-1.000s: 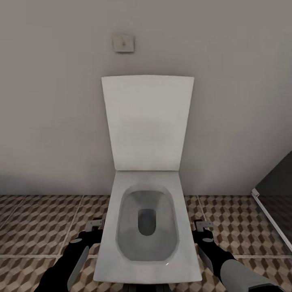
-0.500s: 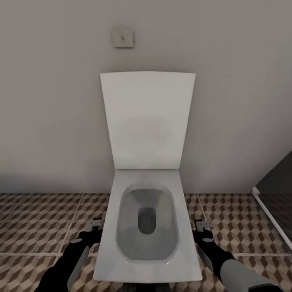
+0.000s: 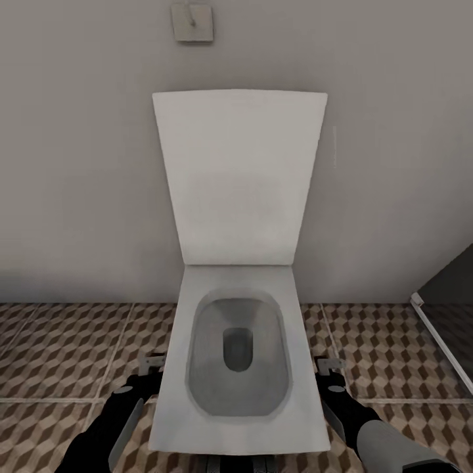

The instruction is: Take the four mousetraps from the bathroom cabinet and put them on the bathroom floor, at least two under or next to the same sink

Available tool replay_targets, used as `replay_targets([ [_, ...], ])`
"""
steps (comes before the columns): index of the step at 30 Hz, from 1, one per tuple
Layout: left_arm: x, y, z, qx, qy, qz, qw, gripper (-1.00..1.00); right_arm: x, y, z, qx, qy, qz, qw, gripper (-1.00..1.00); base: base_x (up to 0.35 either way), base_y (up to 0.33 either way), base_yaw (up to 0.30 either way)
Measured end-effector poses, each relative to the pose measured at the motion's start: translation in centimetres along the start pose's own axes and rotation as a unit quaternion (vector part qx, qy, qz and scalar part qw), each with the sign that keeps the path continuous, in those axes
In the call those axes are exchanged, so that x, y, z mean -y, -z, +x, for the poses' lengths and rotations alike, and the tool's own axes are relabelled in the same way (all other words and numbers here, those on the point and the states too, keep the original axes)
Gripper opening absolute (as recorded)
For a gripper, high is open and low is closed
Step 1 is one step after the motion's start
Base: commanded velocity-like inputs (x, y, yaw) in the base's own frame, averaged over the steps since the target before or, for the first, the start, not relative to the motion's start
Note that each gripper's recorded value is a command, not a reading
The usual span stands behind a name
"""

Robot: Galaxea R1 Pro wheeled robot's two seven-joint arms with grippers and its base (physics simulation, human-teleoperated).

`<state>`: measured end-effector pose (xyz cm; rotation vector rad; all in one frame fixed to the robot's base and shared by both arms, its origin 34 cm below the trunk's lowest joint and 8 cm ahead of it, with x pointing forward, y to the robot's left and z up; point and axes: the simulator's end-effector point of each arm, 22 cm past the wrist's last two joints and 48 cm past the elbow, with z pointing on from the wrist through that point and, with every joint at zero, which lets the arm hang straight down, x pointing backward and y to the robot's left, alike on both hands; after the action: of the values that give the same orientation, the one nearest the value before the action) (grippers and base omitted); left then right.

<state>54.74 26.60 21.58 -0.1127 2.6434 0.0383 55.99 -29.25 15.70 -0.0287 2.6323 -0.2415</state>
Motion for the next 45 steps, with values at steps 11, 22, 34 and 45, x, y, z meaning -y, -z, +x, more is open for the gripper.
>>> replay_targets([
  [11, -0.3, -1.5, 2.1, -0.025, -0.001, -0.003, 0.9997, -1.0, 0.0, -1.2, 2.7, -0.027, 0.002, 0.002, 0.9996, -1.0, 0.0, 0.0, 0.0],
  [22, -0.7, -3.3, 4.9, -0.058, -0.002, -0.008, 0.9983, -1.0, 0.4, -2.3, 5.2, -0.05, 0.003, 0.006, 0.9987, -1.0, 0.0, 0.0, 0.0],
  [34, -0.9, -4.1, 6.2, -0.069, -0.002, -0.01, 0.9975, -1.0, 0.3, -3.0, 7.0, -0.064, 0.005, 0.003, 0.998, -1.0, 0.0, 0.0, 0.0],
  [45, -0.8, -4.2, 5.7, -0.06, -0.001, -0.009, 0.9982, -1.0, 0.4, -3.0, 7.1, -0.068, 0.005, 0.005, 0.9977, -1.0, 0.0, 0.0, 0.0],
])
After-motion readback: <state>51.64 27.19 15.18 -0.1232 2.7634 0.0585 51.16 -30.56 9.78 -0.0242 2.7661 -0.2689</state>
